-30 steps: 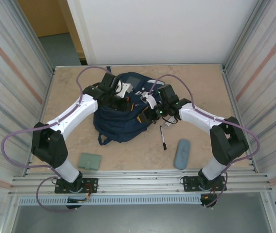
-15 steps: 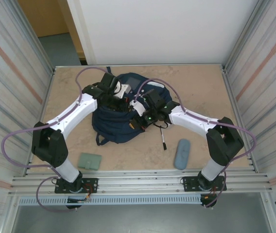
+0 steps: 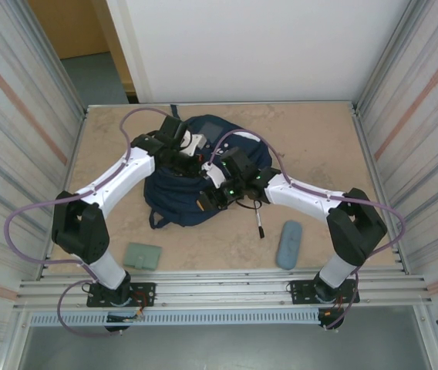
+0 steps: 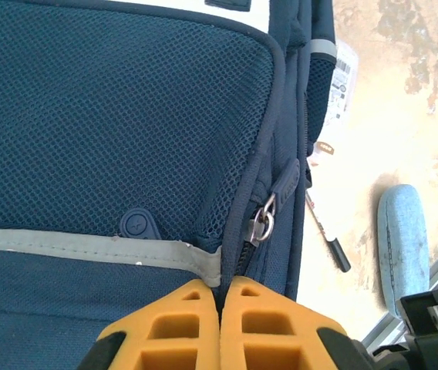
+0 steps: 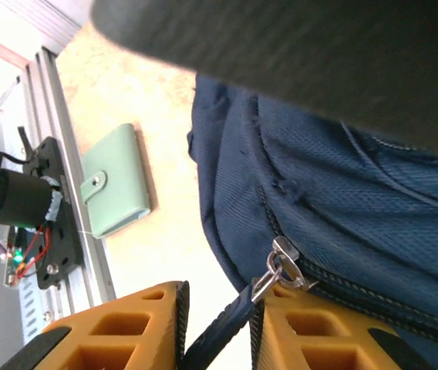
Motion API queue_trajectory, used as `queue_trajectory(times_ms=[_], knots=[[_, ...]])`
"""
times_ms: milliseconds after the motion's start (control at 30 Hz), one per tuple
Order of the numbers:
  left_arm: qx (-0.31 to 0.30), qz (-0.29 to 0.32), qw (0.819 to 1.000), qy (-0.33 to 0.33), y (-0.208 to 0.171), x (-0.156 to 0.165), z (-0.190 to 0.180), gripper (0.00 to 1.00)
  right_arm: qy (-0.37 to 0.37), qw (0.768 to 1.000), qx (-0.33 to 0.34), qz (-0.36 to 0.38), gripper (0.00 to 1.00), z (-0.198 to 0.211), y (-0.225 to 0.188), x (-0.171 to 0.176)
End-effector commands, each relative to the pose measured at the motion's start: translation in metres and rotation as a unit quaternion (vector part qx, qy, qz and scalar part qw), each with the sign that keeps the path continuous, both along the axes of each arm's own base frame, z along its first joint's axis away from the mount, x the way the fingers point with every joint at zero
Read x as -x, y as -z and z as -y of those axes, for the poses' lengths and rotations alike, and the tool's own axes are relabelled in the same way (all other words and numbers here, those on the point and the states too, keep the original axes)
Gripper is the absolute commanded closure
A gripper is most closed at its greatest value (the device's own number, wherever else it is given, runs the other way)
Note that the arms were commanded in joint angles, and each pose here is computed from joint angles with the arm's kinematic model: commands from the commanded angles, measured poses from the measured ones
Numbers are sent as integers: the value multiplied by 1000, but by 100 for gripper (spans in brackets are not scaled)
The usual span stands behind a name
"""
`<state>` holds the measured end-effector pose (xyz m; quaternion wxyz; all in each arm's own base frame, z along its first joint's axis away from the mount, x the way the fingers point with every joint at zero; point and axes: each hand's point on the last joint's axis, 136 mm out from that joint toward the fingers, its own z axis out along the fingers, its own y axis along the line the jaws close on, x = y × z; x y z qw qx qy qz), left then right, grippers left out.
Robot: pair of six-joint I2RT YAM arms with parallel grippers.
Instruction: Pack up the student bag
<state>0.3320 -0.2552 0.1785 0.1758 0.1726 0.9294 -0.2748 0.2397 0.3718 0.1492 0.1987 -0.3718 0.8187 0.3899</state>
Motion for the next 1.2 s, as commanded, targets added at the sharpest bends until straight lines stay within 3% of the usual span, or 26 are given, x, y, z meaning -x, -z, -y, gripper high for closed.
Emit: queue_trajectory(times_ms=[0,267,533,767,900,1067,1167], knots=[[68,53,996,35,-30,-9,27,100,-28,998,-31,-47,81,-7,-6,26],[77,51,995,29,-26,-5,25,100,2,1000,-13,-18,88,-16,2,20],[100,39,994,10,-22,-6,28,100,-37,999,-20,7,88,-38,13,43],[116,38,993,-5,-18,-8,30,100,-21,998,-43,28,64,-35,6,42],[95,52,994,-3,-16,-8,22,99,33,997,-3,63,54,-1,2,27],[92,54,994,-6,-19,-6,13,72,200,973,71,93,46,74,0,-13],[95,54,994,-5,-24,-2,12,63,266,954,79,112,44,106,-18,-27]])
